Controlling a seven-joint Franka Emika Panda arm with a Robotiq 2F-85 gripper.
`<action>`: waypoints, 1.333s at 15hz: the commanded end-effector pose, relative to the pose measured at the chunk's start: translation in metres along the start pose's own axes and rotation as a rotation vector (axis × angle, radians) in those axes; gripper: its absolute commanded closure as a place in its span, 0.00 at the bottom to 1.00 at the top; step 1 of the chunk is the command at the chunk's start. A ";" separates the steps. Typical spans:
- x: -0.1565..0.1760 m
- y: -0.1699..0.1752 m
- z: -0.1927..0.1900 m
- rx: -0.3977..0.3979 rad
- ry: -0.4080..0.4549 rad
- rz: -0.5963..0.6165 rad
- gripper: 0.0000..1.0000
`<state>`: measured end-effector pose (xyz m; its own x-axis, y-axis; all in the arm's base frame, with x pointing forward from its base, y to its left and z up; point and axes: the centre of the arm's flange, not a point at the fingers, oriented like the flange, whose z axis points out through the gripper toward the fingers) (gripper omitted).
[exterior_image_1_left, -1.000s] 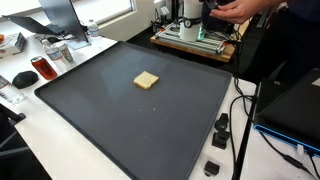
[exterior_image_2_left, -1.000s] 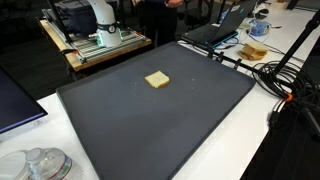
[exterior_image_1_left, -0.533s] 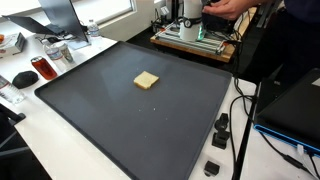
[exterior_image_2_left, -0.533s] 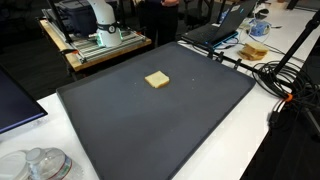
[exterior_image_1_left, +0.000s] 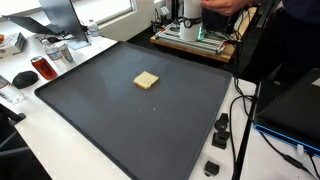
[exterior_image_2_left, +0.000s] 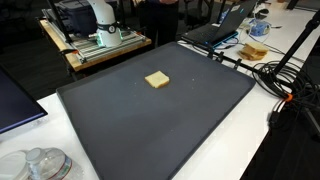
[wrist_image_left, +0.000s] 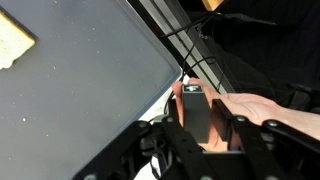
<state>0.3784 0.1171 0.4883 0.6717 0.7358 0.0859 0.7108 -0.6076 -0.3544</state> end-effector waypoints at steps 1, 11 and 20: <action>0.006 0.003 -0.007 0.021 0.001 -0.011 0.70; 0.009 0.006 -0.009 0.022 -0.002 -0.002 0.94; 0.006 0.055 -0.052 -0.246 0.025 0.318 0.94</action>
<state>0.4056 0.0918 0.5042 0.8060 0.5904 0.0425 0.5841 -0.7814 -0.2196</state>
